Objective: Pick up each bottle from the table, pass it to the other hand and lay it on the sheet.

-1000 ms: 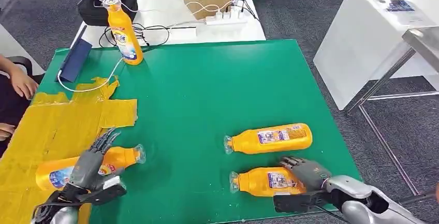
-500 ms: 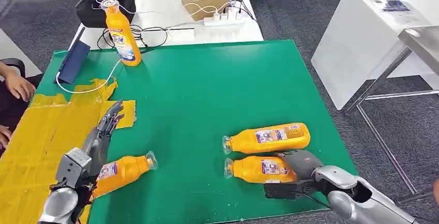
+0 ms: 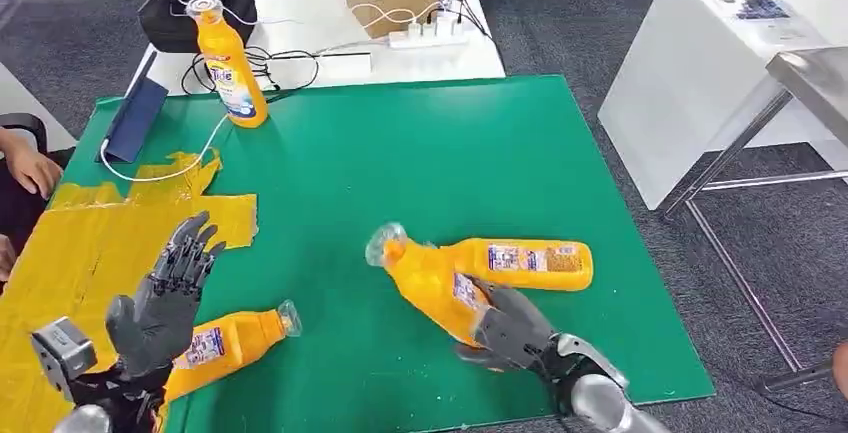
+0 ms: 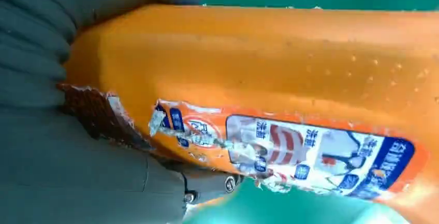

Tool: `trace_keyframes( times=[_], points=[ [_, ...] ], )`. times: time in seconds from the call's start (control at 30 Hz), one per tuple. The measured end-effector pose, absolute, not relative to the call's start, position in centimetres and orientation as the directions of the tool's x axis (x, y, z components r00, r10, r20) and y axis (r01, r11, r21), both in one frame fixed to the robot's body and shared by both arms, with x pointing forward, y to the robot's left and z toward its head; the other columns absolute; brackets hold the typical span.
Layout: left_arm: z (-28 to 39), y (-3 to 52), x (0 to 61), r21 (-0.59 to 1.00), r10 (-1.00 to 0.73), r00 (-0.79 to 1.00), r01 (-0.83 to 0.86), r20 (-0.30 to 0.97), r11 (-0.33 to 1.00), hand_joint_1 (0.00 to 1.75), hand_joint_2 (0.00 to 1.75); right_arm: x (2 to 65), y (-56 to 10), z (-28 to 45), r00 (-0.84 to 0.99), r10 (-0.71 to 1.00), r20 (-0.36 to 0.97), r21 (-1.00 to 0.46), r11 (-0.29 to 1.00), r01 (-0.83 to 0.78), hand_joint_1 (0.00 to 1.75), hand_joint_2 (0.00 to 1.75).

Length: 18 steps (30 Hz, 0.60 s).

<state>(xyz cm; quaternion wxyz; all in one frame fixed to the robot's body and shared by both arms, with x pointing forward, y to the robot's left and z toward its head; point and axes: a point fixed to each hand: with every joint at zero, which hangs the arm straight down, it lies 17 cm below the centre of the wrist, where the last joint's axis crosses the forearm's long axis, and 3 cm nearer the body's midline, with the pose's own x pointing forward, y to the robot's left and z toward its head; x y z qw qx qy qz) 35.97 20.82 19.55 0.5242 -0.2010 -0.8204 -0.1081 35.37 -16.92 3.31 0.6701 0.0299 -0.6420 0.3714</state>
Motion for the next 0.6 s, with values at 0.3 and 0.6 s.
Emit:
trace_keyframes(
  times=[0.3, 0.6],
  points=[
    [20.0, 18.1, 35.2, -0.092, 0.293, -0.32, 0.519, 0.901, 0.85, 0.0, 1.75, 36.6, -11.7, 8.4, -0.169, 0.29, 0.942, -0.334, 0.772, -0.541, 1.75, 1.75],
    [20.6, 14.4, 34.1, -0.061, 0.301, -0.317, 0.592, 0.899, 0.803, 0.0, 1.75, 36.4, -4.4, 10.0, -0.218, 0.235, 0.947, -0.32, 0.706, -0.632, 1.75, 1.75]
  ],
)
